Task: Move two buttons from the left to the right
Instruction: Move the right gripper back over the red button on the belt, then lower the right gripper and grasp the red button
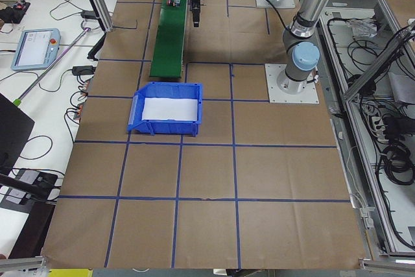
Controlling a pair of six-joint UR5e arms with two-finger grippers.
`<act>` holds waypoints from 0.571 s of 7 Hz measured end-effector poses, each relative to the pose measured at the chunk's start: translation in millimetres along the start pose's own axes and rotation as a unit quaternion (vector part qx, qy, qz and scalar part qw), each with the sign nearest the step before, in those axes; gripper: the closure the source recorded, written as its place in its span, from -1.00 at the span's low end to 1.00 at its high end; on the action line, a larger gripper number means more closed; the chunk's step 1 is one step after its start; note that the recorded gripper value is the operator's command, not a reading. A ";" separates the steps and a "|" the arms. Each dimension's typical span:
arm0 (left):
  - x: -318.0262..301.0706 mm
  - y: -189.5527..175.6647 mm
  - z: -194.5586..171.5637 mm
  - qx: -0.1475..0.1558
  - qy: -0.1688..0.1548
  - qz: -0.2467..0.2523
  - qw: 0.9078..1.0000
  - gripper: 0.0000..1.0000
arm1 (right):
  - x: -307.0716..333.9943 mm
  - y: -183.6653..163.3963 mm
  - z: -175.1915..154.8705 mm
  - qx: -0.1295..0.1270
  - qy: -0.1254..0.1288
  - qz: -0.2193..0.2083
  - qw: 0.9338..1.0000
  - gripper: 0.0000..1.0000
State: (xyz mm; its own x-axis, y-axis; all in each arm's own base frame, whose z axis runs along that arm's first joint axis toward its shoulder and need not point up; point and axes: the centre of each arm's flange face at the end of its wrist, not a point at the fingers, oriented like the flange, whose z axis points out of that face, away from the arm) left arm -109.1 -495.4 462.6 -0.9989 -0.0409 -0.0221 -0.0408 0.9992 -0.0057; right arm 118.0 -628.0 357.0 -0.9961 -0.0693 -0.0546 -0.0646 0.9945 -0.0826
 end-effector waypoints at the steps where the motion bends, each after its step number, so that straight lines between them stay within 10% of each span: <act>1: 0.0 0.1 0.4 0.000 0.000 0.000 1.000 -1.00 | 1.1 -5.4 15.0 -0.010 -0.003 0.001 1.000 -0.99; 4: 0.0 0.5 1.0 -0.001 0.000 0.000 1.000 -1.00 | 3.2 -13.0 49.4 -0.035 -0.010 0.002 0.999 -0.99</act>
State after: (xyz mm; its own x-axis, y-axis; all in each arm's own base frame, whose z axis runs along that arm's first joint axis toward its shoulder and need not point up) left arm -109.2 -495.0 461.7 -0.9989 -0.0409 -0.0221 -0.0408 0.9992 -0.0038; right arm 118.7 -645.1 308.7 -0.9951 -0.0651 -0.0739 -0.0644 0.9978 -0.0126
